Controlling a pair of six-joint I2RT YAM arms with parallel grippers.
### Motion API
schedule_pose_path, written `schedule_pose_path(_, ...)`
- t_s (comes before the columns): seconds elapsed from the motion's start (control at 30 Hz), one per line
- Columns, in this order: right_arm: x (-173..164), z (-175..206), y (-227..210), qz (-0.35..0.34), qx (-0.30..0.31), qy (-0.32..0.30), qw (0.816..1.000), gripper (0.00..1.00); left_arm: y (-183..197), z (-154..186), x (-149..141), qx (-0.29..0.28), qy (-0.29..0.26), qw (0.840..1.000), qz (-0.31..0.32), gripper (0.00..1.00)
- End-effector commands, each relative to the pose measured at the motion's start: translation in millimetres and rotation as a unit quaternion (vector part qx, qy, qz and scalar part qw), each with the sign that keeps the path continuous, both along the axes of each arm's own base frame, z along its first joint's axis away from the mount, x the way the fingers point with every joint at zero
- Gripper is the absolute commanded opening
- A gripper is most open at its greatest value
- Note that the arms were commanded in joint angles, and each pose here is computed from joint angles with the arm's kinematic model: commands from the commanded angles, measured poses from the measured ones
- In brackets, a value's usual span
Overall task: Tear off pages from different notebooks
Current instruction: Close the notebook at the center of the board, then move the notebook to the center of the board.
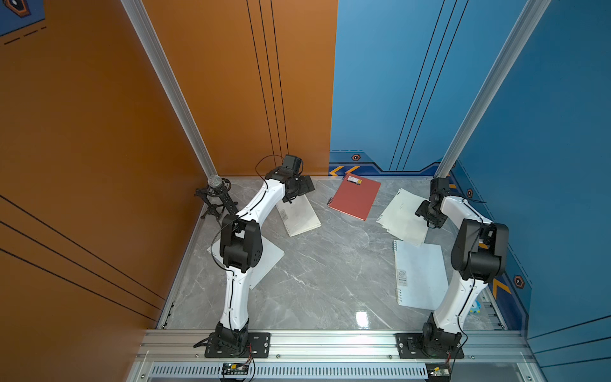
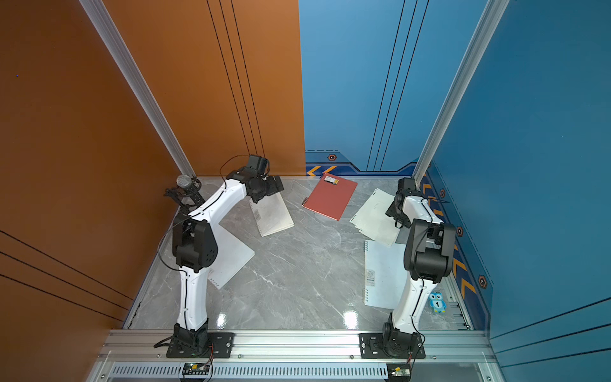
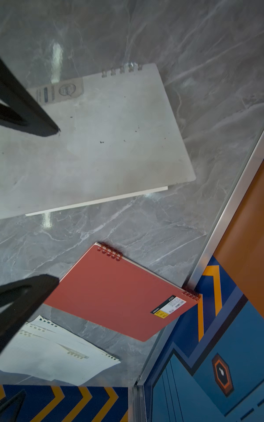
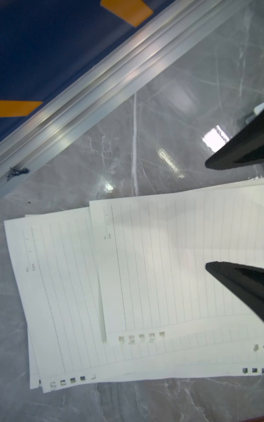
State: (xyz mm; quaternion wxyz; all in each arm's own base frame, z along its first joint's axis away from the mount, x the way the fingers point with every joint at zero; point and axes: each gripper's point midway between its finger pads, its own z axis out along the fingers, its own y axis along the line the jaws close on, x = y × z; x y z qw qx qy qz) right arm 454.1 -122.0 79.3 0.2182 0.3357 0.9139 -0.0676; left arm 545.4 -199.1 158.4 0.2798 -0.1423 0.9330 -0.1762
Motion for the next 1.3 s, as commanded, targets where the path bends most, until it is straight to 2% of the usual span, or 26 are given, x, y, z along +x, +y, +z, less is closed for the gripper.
schedule_pose_path(0.0, -27.2, 40.3, -9.5, -0.008, -0.072, 0.027, 0.997, 0.72, -31.8, 7.6, -3.6, -0.022, -0.001, 0.999, -0.034, 0.98)
schedule_pose_path(0.07, -30.7, 52.8, 0.9, 0.004, -0.09, 0.02, 0.996, 0.74, -50.5, 2.9, -11.0, -0.024, 0.005, 0.998, -0.054, 0.98)
schedule_pose_path(0.17, -22.2, 62.6, 46.7, 0.062, -0.06, -0.011, 0.996, 0.73, -77.0, -1.6, -13.8, -0.02, -0.001, 0.997, -0.079, 0.98)
schedule_pose_path(0.23, -10.0, 64.9, 93.5, 0.111, -0.007, -0.044, 0.993, 0.73, -89.4, -4.5, -1.3, -0.027, -0.01, 0.996, -0.09, 0.98)
schedule_pose_path(0.37, 15.2, 66.7, 180.6, 0.184, 0.086, -0.107, 0.973, 0.73, -108.5, -12.5, 36.2, -0.064, -0.037, 0.992, -0.107, 0.98)
schedule_pose_path(0.53, 43.3, 41.6, 239.6, 0.21, 0.14, -0.11, 0.961, 0.75, -116.9, -31.3, 73.4, -0.064, -0.086, 0.988, -0.108, 0.98)
schedule_pose_path(0.63, 59.8, 15.3, 255.6, 0.211, 0.151, -0.094, 0.961, 0.75, -112.6, -48.8, 82.1, -0.079, -0.077, 0.99, -0.088, 0.98)
schedule_pose_path(0.8, 66.8, -26.7, 255.5, 0.191, 0.139, -0.064, 0.97, 0.75, -120.4, -76.0, 80.6, -0.1, -0.055, 0.989, -0.093, 0.98)
schedule_pose_path(1.13, 70.2, -62.0, 264.5, 0.192, 0.162, -0.052, 0.967, 0.73, -129.5, -121.1, 69.3, -0.13, 0.003, 0.988, -0.089, 1.0)
schedule_pose_path(1.27, 69.1, -63.2, 271.9, 0.201, 0.18, -0.058, 0.961, 0.72, -147.5, -119.7, 57.1, -0.154, 0.018, 0.981, -0.115, 0.92)
